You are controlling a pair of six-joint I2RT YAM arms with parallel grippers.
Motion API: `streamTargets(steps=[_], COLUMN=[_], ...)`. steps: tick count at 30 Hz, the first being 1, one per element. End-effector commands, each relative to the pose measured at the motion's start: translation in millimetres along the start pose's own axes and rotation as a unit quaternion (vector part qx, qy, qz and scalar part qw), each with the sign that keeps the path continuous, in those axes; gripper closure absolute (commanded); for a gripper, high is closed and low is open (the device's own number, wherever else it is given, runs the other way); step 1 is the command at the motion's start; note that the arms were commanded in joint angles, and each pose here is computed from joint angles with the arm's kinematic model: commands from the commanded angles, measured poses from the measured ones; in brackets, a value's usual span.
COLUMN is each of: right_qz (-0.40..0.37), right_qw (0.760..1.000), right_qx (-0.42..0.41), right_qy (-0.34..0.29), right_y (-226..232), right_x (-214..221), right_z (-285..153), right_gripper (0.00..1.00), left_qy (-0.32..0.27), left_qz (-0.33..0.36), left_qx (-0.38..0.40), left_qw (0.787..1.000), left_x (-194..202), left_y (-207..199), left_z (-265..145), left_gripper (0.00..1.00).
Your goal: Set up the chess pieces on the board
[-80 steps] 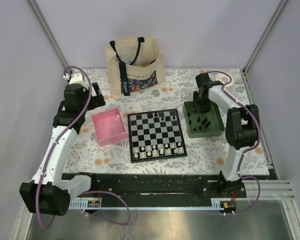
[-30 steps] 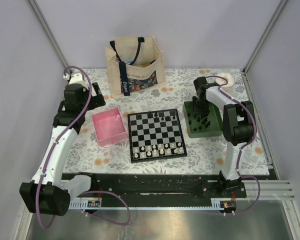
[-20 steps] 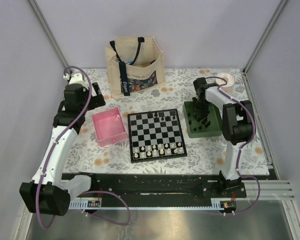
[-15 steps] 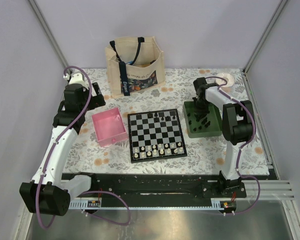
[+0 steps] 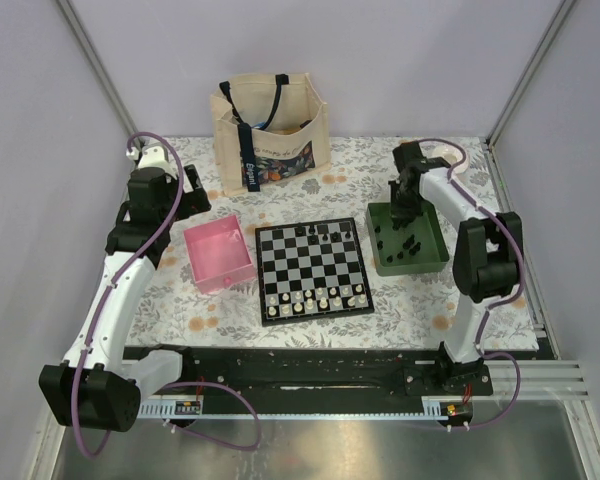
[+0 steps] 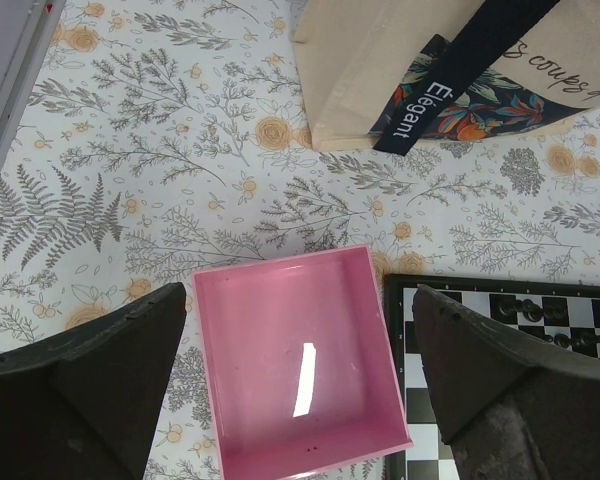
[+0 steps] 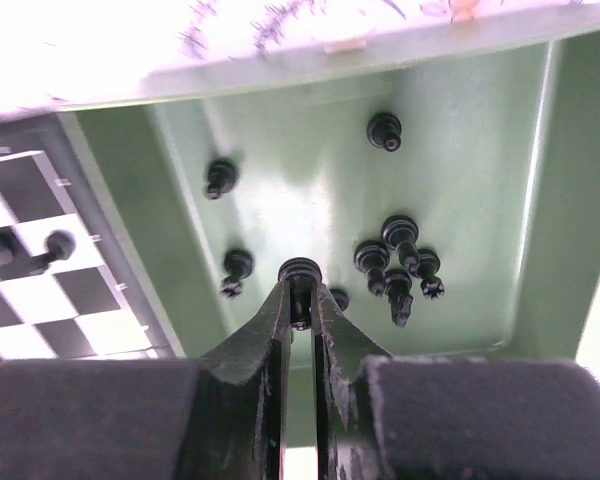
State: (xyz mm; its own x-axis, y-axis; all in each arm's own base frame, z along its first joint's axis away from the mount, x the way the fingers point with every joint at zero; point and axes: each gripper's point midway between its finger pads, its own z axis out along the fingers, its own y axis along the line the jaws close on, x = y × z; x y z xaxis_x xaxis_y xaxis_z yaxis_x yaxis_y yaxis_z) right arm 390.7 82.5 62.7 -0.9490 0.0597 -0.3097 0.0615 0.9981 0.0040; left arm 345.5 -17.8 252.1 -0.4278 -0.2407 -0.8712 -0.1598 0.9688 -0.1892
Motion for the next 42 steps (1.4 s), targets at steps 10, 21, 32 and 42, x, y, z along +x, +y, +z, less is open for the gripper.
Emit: streamTargets(steps=[10, 21, 32, 42], right_qz=[-0.074, -0.131, -0.144, -0.144], right_qw=[0.985, 0.984, 0.984, 0.983], right_qx=[-0.104, -0.11, -0.099, -0.109], right_qy=[-0.115, -0.053, -0.022, -0.01], right_y=[107.9, 171.2, 175.0, 180.4], right_x=[-53.5, -41.0, -24.8, -19.6], right_z=[-89.0, -35.3, -1.3, 7.3], right_gripper=[0.95, 0.95, 0.94, 0.92], left_qy=[-0.023, -0.026, -0.028, -0.026], left_qz=[0.002, 0.001, 0.002, 0.002], left_qx=[0.006, 0.008, 0.008, 0.009], left_qw=[1.0, 1.0, 1.0, 1.0], left_x=[-13.1, -14.1, -15.2, -14.3], left_y=[-2.6, -3.0, -2.8, -3.2], left_z=[-3.2, -5.2, -6.5, -6.1], left_gripper=[0.01, 0.01, 0.01, 0.01])
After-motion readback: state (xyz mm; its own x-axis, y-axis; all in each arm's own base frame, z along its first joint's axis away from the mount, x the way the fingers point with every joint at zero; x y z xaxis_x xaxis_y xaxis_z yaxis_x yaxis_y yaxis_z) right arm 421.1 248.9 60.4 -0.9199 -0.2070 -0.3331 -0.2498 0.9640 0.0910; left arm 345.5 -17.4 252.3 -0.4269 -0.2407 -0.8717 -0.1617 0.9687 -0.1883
